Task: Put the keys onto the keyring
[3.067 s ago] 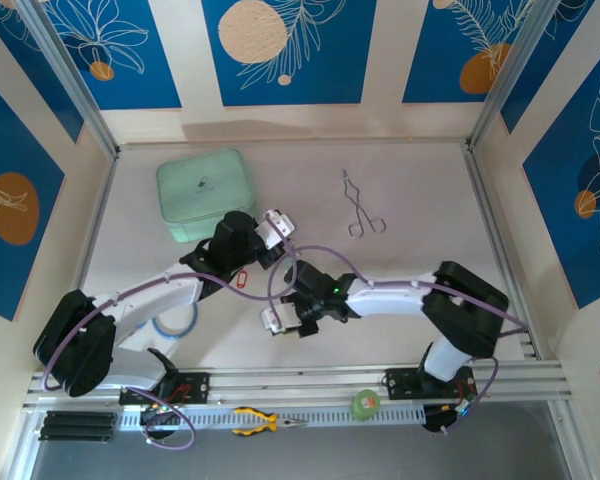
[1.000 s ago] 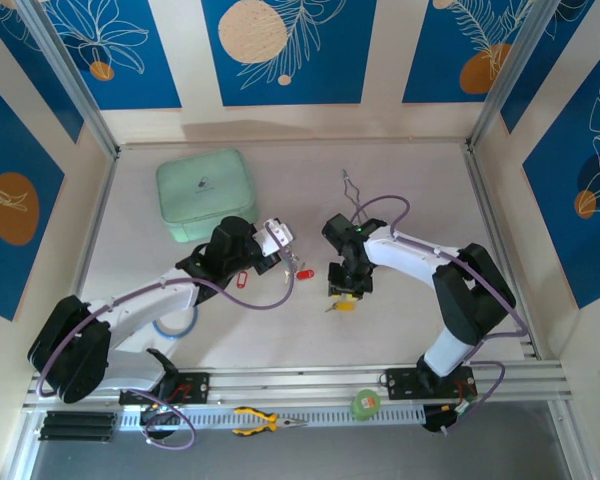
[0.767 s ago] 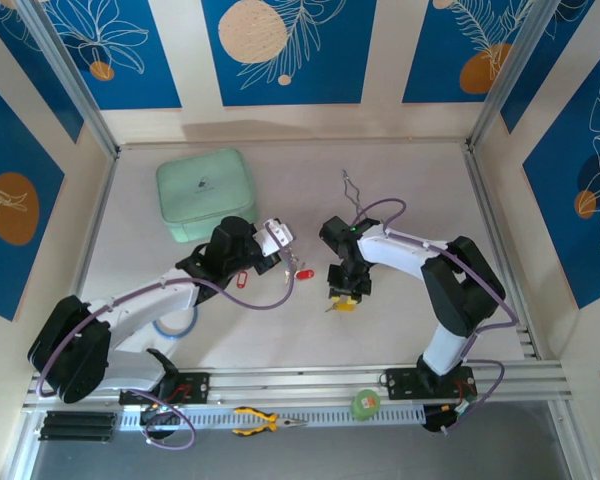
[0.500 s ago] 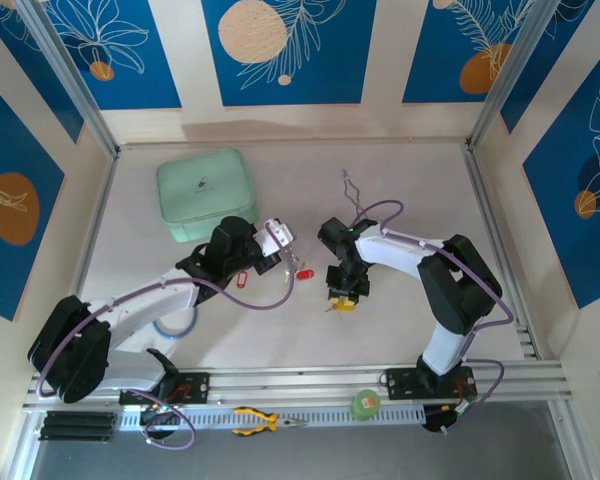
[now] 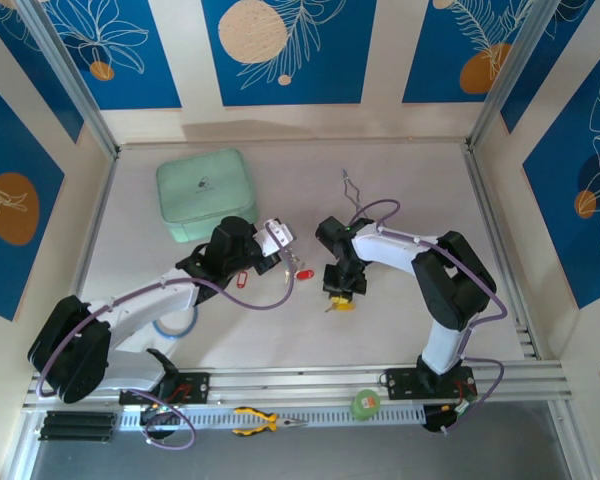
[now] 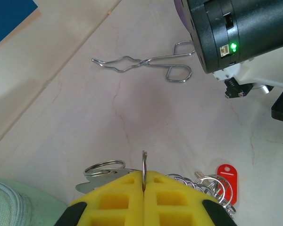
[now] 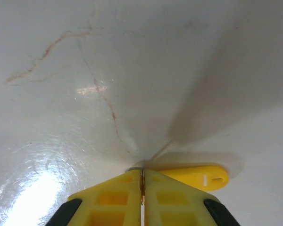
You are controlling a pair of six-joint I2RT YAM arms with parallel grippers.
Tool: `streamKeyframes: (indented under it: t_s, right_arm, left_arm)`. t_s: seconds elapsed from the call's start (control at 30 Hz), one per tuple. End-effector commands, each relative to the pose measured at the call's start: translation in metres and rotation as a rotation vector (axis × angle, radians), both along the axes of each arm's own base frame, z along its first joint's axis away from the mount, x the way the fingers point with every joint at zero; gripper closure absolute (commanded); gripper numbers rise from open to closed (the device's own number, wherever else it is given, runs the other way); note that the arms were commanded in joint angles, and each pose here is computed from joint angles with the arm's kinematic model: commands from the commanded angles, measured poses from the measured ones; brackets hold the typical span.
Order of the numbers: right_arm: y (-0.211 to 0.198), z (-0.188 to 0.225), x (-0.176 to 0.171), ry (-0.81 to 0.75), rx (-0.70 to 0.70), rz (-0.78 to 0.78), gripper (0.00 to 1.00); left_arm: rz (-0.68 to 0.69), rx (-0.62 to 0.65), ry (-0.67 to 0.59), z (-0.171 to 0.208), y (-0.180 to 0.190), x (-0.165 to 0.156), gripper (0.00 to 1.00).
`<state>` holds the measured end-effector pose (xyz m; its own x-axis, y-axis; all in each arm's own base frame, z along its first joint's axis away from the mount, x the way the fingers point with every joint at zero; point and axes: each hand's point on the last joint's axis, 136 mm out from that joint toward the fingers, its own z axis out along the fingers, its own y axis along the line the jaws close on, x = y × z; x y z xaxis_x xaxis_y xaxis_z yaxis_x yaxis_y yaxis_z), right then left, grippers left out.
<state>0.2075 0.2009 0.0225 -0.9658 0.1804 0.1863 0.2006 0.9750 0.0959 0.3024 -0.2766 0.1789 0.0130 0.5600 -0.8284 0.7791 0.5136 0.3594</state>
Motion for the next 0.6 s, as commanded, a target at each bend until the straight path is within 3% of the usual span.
streamKeyframes:
  t_s: [0.0, 0.27, 0.57]
  right_arm:
    - [0.002, 0.003, 0.001, 0.009, 0.0, 0.004, 0.95]
    - [0.0, 0.013, 0.001, -0.024, -0.001, 0.037, 1.0]
    - [0.016, 0.058, 0.011, -0.344, 0.189, 0.27, 1.0]
  left_arm:
    - [-0.027, -0.013, -0.027, 0.009, 0.0, -0.003, 1.0]
    - [-0.029, -0.014, -0.03, 0.011, 0.0, -0.003, 1.0]
    - [-0.014, -0.044, -0.002, 0.012, 0.005, -0.01, 1.0]
